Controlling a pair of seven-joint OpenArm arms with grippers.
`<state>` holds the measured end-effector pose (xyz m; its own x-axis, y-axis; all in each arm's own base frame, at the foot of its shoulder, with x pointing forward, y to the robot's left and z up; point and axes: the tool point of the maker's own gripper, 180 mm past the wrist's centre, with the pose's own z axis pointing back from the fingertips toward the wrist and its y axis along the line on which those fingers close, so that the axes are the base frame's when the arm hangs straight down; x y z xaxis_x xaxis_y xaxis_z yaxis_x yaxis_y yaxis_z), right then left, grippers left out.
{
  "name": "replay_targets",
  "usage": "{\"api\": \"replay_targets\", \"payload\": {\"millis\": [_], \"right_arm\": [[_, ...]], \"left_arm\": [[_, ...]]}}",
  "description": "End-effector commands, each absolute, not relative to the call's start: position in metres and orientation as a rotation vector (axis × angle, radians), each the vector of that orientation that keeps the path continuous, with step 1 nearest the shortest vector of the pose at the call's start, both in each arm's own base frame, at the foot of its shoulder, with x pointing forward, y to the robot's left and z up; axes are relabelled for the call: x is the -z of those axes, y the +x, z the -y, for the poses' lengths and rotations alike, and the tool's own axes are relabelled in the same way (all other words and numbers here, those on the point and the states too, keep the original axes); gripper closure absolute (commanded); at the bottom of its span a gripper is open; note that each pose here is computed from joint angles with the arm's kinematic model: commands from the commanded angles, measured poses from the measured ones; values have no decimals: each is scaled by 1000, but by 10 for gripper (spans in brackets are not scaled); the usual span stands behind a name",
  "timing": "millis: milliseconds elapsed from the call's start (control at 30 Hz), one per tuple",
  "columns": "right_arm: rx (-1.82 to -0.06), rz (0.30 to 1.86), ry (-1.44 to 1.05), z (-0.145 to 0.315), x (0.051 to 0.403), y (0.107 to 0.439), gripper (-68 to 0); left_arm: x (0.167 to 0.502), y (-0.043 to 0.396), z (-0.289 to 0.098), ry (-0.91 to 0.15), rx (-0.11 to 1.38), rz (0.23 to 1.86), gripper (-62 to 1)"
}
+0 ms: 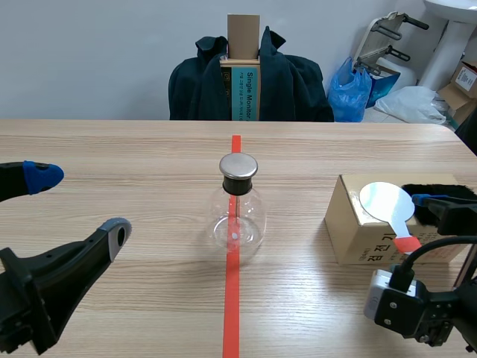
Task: Do the electroscope experiment.
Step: 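Pick up the white charging plate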
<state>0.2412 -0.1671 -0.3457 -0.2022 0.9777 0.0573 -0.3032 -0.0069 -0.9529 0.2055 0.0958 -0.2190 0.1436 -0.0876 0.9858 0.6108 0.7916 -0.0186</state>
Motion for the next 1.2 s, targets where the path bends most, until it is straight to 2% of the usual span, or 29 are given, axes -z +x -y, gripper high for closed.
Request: {"api": "replay_targets", "payload": {"millis": [0, 267, 433, 567, 800, 1000, 1167], "right_arm": [[-1476, 1157, -892, 170, 335, 248, -620], [-1476, 1157, -892, 170, 335, 248, -299], [-1476, 1157, -892, 170, 335, 248, -119], [-1476, 1157, -892, 170, 335, 248, -6], [-1460, 1197, -936, 170, 325, 250, -7], [-1343, 1313, -1038, 179, 279, 263, -7], [-1258, 1420, -1169, 186, 222, 265, -7]], "left_arm": [[214, 205, -92, -495, 520, 1360, -623], [214, 205, -92, -495, 520, 1360, -623], [214, 205, -92, -495, 520, 1360, -623], [214, 205, -92, -495, 520, 1360, -623], [214, 205, -92, -495, 520, 1360, -623], [214, 205, -92, -495, 521, 1360, -623], [214, 205, -92, -495, 521, 1360, -623]]}}
